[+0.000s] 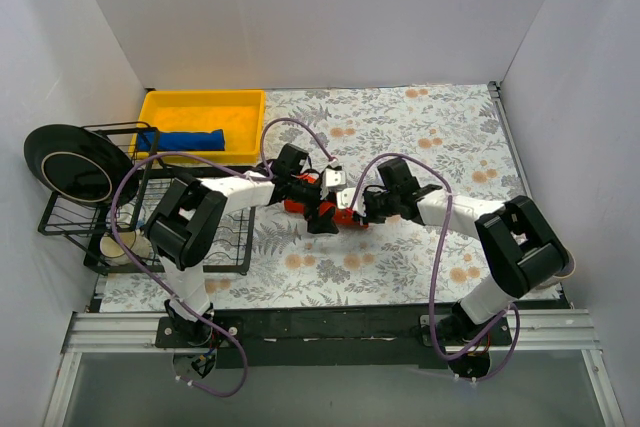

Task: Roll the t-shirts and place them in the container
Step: Pick up the T-shirt from the center of the board.

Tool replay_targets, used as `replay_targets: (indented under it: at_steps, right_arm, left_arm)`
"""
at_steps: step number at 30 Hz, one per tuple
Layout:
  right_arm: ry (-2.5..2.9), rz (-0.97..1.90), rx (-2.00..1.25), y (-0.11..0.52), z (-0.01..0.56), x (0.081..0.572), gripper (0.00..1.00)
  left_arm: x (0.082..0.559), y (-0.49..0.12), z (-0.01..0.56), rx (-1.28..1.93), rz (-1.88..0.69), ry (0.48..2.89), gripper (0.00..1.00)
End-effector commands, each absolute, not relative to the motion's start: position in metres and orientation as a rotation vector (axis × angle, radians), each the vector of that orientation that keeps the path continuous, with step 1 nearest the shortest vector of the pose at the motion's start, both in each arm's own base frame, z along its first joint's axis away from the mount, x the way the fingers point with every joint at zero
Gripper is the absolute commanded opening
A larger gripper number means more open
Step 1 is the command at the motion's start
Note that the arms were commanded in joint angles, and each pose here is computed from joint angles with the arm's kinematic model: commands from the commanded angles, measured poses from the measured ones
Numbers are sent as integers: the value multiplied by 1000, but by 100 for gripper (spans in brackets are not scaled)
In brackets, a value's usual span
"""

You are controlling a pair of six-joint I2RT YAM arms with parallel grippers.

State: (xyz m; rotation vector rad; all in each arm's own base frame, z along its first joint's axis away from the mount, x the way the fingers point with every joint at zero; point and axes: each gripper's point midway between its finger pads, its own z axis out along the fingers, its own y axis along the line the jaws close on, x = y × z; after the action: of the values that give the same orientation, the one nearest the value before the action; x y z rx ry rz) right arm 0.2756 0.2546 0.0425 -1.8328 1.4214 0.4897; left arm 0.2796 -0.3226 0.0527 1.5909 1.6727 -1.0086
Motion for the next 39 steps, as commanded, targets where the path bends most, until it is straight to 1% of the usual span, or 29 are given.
replay_targets:
  at_steps: [1, 4, 10, 11, 13, 15, 16, 17, 18, 19, 22, 25, 26, 29, 35, 39]
  right_arm:
    - [1539, 575, -1879, 244, 26, 260, 24]
    - [1542, 562, -1891, 242, 24, 261, 23]
    - [1545, 505, -1924, 236, 20, 266, 24]
    - [1542, 503, -1924, 237, 21, 267, 24]
    - [1541, 505, -1929, 237, 21, 268, 24]
    - [1536, 502, -1932, 239, 22, 271, 24]
    - [1533, 500, -1933, 240, 22, 272, 24]
    - [1534, 495, -1938, 239, 22, 273, 24]
    - [1530, 493, -1941, 239, 22, 272, 24]
    - [1528, 490, -1940, 239, 23, 273, 24]
    - [1522, 486, -1950, 238, 22, 272, 24]
    - [1527, 496, -1953, 237, 19, 269, 24]
    - [1524, 495, -1952, 237, 20, 269, 24]
    - [1529, 490, -1946, 236, 19, 268, 24]
    - [1543, 499, -1933, 235, 19, 265, 24]
    - [1549, 501, -1931, 235, 18, 265, 24]
  left_arm:
    - [308, -304, 39, 1574, -745, 1682, 98]
    - [315, -306, 51, 1548, -727, 1678, 98]
    - [315, -299, 94, 1414, -831, 1785, 98]
    - [314, -296, 108, 1402, -812, 1756, 98]
    - [308, -287, 105, 1419, -760, 1733, 98]
    - [314, -282, 114, 1427, -673, 1652, 98]
    - [320, -278, 108, 1449, -610, 1637, 98]
    - [325, -276, 106, 1470, -589, 1618, 98]
    - [326, -276, 93, 1502, -599, 1633, 98]
    - [331, -282, 101, 1531, -623, 1576, 98]
    - [337, -292, 99, 1581, -718, 1519, 98]
    - [329, -296, 83, 1700, -800, 1464, 98]
    - [327, -299, 86, 1741, -824, 1415, 98]
    - [320, -302, 82, 1784, -874, 1374, 98]
    - [312, -300, 65, 1865, -847, 1295, 98]
    - [309, -296, 43, 1924, -735, 1274, 98]
